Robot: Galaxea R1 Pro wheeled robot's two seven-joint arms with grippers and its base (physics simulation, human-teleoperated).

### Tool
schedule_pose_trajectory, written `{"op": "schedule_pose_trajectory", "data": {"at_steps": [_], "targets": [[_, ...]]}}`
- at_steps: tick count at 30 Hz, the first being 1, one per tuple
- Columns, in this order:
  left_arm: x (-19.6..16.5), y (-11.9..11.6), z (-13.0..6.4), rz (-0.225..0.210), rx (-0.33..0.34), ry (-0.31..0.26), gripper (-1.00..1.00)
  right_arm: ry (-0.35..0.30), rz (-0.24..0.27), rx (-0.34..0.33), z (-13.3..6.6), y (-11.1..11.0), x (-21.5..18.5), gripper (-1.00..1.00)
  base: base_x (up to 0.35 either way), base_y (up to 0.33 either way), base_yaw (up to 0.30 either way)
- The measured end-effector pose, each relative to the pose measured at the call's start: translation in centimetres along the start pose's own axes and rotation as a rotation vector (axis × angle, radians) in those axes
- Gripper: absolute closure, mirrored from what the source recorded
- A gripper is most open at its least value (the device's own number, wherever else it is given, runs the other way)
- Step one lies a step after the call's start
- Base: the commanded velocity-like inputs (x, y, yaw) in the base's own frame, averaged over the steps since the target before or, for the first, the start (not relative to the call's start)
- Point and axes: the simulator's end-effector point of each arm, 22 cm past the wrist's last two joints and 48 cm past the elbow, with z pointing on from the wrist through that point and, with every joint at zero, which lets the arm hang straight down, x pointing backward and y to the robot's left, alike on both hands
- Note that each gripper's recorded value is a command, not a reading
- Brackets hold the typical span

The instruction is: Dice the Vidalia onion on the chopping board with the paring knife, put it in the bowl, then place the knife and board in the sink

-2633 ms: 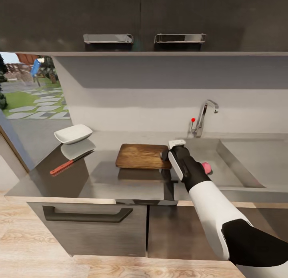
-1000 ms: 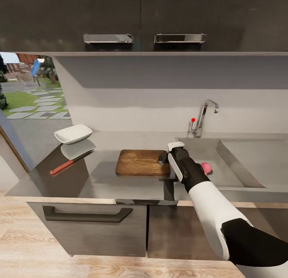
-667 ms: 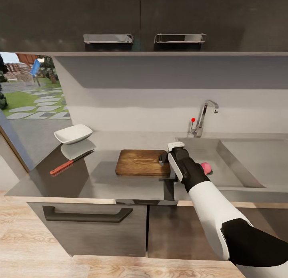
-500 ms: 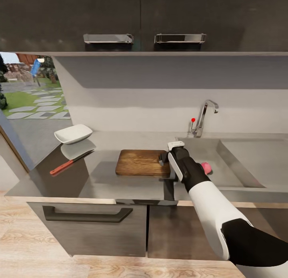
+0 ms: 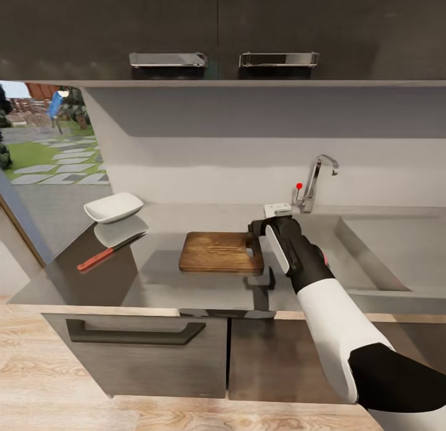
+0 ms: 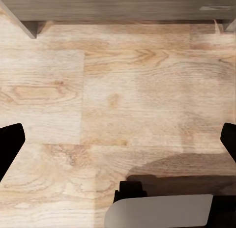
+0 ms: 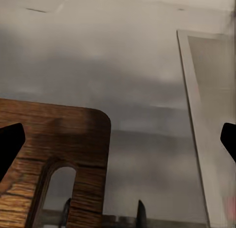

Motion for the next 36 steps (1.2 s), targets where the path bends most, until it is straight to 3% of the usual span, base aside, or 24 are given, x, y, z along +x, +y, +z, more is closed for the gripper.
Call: {"op": "schedule_pose_trajectory", "data": {"at_steps": [19,24,36], "targets": [[0.0,-0.1,0.0,0.001,0.001,0.000,-1.00,-0.004,0.000,0.013,0.2,-1.1,0.2,-1.00,-0.309,0.000,0.000],[0.0,-0.1,0.0,0.001,0.002,0.001,-1.00,-0.003,-0.001,-0.038,0.2,0.0,0.3,-1.00,-0.331,0.000,0.000],[0.0,-0.1,0.0,-0.001,0.001,0.001,-1.00,-0.003,-0.001,-0.048,0.2,0.1,0.3,-1.00,-0.331,0.000,0.000]]}}
